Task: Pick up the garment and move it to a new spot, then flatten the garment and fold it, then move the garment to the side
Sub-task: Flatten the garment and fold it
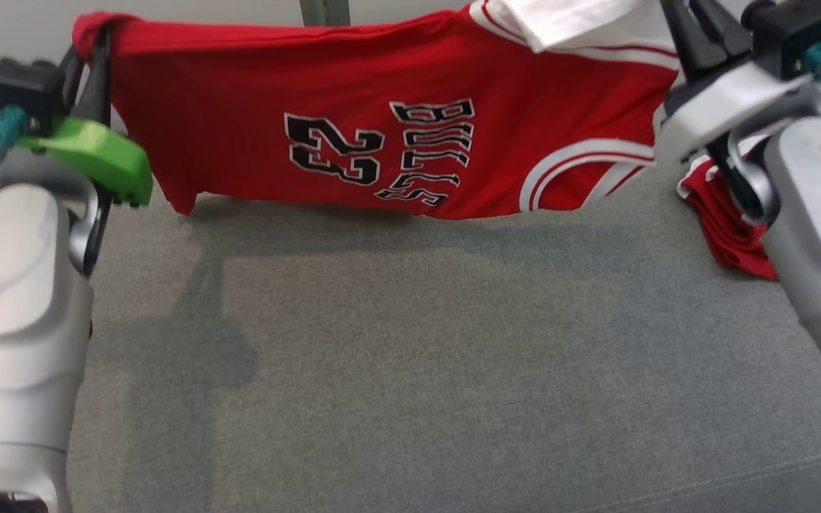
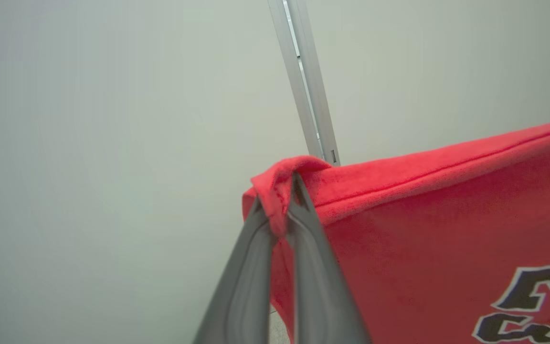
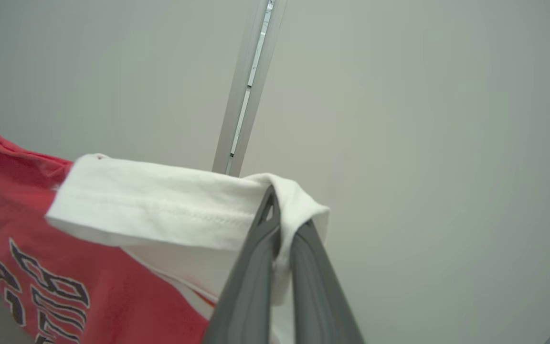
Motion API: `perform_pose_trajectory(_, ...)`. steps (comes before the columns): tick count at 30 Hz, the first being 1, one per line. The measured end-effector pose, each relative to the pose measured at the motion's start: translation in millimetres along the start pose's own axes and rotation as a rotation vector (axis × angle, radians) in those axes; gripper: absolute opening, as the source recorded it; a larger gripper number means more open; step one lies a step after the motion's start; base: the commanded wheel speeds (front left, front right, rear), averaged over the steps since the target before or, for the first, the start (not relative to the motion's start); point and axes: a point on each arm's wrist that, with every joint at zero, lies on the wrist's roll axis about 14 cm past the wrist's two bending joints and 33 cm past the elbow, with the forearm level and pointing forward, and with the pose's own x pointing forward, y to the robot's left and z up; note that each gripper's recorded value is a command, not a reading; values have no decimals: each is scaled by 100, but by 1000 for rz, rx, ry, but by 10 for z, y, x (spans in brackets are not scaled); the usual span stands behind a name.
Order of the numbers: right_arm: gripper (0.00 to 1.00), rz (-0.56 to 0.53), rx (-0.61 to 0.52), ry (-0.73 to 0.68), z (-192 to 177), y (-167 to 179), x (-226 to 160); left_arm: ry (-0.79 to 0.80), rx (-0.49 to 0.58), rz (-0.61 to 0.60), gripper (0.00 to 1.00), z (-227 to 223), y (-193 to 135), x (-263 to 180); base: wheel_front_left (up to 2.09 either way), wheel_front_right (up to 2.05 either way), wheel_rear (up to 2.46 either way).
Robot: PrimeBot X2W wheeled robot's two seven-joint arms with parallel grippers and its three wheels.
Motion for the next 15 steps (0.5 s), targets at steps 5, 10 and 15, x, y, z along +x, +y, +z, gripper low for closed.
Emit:
perform_pose_trajectory(5,0,-5,-87,33,13,-269,487,-15,67,-63,0,206,-45,581,0,0,0)
perform_pose_trajectory(10,0,-35,-133,74,-195,-522,935,-8,81,-64,0,177,83,1050,0,0,0)
perform_pose_trajectory(15,0,-144,-162,-67,72,-987,1392,-190,142,8,0,621,382,1480,0,0,0)
